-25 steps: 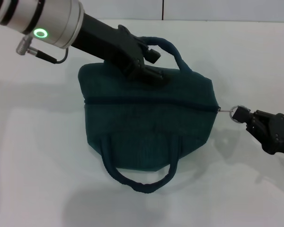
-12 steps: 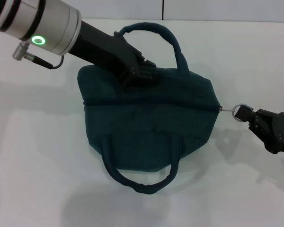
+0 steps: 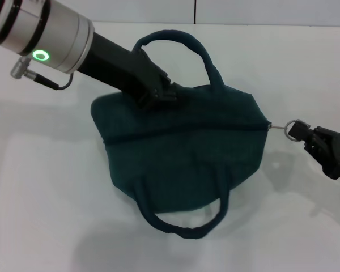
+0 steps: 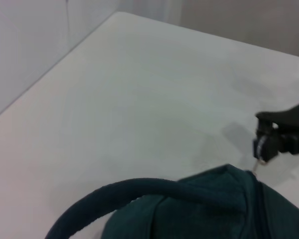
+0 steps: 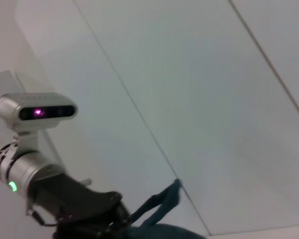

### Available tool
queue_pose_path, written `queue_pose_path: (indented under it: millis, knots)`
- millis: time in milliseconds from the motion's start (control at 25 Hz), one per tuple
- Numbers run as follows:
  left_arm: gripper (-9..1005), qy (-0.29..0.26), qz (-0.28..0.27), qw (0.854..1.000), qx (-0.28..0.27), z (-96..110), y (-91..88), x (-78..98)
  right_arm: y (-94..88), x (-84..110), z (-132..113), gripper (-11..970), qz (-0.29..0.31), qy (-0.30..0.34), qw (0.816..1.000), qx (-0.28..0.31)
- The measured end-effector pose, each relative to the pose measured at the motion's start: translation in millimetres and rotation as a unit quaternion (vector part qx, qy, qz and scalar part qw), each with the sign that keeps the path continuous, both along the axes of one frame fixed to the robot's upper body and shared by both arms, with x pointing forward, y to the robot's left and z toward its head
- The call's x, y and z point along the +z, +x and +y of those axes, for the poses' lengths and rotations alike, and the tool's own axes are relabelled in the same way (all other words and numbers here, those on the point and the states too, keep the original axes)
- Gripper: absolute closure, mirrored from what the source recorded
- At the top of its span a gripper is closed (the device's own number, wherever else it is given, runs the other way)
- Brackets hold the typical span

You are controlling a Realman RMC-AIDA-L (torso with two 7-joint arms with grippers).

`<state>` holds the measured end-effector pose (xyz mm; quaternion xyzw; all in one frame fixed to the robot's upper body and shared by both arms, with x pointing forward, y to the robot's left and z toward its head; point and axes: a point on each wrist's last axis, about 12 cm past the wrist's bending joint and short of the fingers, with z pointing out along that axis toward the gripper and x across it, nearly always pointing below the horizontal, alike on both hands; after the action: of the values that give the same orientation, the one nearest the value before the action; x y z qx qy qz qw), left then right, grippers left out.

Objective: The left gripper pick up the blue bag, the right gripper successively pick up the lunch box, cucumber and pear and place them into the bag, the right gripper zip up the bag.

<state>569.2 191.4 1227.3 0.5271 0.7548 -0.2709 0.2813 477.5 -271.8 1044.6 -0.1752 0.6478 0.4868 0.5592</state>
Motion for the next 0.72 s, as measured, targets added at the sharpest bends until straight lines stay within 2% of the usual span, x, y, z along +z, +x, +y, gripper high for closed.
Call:
queue_pose_path:
  millis: [720]
  knots:
    - [938,0.002,0.013,1.000,-0.022,6.3,-5.5,-1.3,8.0,-3.6,-3.3,949,0.010,-0.021,0.999,-0.024]
